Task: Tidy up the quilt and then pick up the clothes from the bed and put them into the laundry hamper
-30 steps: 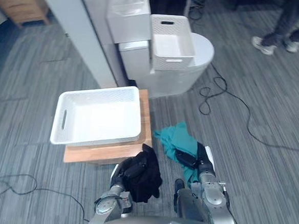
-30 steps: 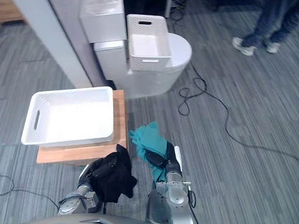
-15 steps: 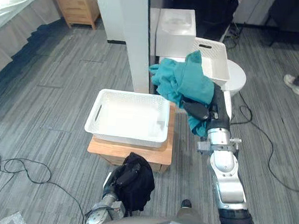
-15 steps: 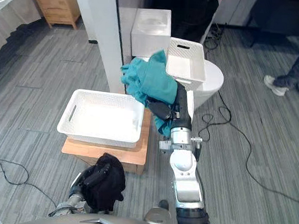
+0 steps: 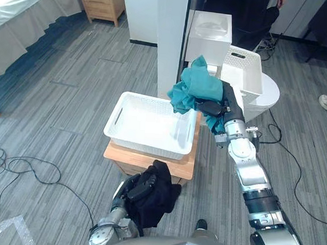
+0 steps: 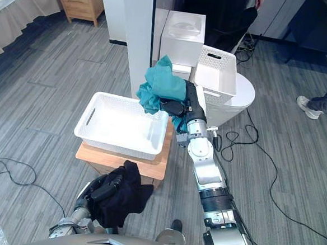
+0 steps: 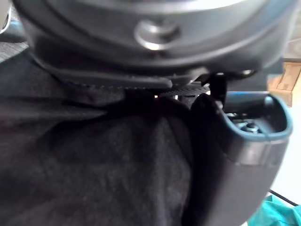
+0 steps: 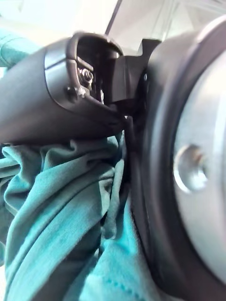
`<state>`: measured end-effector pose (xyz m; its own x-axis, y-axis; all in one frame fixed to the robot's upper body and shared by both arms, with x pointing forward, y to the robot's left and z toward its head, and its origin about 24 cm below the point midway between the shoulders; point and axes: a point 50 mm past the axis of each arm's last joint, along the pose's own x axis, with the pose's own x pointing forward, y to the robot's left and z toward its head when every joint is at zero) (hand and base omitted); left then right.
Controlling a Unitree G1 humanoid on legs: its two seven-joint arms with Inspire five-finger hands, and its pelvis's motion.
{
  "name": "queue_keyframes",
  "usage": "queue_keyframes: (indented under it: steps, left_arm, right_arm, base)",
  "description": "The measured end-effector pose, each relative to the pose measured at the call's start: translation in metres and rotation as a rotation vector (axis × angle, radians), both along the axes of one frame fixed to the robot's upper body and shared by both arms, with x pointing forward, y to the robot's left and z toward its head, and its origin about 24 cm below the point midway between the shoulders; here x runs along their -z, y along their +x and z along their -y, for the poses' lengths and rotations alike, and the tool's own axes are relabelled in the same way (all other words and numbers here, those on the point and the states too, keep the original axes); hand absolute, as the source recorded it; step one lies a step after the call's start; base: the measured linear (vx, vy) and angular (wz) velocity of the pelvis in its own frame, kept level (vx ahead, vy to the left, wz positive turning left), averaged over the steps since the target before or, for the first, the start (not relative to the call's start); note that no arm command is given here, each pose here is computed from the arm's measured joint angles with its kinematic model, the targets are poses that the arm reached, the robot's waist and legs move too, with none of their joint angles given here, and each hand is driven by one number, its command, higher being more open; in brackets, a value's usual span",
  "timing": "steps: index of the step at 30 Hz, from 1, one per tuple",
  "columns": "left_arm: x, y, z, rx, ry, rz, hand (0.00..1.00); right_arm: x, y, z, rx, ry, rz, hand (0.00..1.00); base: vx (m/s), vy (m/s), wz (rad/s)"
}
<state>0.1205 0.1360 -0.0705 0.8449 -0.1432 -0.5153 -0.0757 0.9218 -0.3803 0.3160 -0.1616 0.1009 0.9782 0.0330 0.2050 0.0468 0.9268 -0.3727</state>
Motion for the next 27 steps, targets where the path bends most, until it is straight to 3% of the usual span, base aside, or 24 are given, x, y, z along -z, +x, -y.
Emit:
queue_keyframes:
  steps: [1,12,20,27]
  left_arm:
    - [-0.002,0.001,0.0,0.002,-0.002,0.012,0.0]
    - [-0.013,0.013,0.004,-0.001,-0.047,0.076,0.0]
    - [-0.033,0.025,0.007,0.001,-0.065,0.172,0.0]
    - [-0.077,0.054,0.012,-0.008,-0.083,0.391,0.0]
  right_arm:
    - [0.002,0.001,0.002,0.005,-0.008,-0.009,1.0]
    - [0.051,0.003,0.013,0.06,-0.091,-0.234,1.0]
    - [0.048,0.004,0.006,0.041,-0.17,-0.213,1.0]
    - [0.038,0.004,0.005,0.035,-0.164,-0.169,1.0]
  base:
    - [-0.07,-0.014,0.26]
    - [-0.05,-0.01,0.07]
    - [-0.07,-0.013,-0.06]
    - [-0.04,-0.022,-0.04]
